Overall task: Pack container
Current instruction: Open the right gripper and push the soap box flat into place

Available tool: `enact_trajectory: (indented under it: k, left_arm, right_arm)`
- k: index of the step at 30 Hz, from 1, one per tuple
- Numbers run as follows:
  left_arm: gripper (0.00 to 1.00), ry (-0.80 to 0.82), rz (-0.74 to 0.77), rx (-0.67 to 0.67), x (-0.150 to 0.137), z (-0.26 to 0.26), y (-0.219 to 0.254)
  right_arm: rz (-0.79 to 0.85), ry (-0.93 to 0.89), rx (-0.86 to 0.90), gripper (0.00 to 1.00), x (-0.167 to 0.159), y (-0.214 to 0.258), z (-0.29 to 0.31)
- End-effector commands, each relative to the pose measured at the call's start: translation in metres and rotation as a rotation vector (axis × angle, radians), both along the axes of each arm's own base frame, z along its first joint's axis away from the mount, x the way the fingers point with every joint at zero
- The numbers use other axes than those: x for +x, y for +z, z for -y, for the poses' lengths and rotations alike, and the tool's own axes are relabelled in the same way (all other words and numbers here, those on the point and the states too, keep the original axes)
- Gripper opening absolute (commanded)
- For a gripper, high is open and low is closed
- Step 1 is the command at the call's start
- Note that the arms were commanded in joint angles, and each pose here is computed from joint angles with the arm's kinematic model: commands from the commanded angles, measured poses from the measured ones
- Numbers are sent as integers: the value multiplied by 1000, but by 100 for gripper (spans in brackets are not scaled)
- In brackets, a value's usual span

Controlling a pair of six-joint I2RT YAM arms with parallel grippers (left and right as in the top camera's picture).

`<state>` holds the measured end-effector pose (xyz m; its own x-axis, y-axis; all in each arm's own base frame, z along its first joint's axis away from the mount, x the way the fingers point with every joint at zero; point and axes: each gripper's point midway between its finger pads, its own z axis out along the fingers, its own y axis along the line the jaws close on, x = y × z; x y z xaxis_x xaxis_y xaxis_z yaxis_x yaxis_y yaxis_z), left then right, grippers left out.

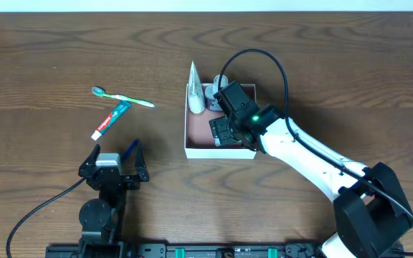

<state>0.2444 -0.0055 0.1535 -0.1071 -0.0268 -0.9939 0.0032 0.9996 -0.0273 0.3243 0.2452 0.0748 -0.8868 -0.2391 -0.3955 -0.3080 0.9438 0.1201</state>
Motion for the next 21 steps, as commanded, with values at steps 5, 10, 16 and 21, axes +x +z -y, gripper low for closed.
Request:
enact_trajectory:
  k: [5,10,16,21]
  left_arm:
    - [98,12,-52,18,-1,-3,-18]
    - [98,12,-52,18,-1,-3,-18]
    - [98,12,-52,18,-1,-3,-18]
    - [98,12,-52,18,-1,-3,-18]
  right_arm:
    - [12,-23,7,76,6,-7,-2]
    - [49,-26,33,76,15,27,-8]
    - [125,-9,82,78,13,107,-7]
    - [209,-81,89,80,5,164,21]
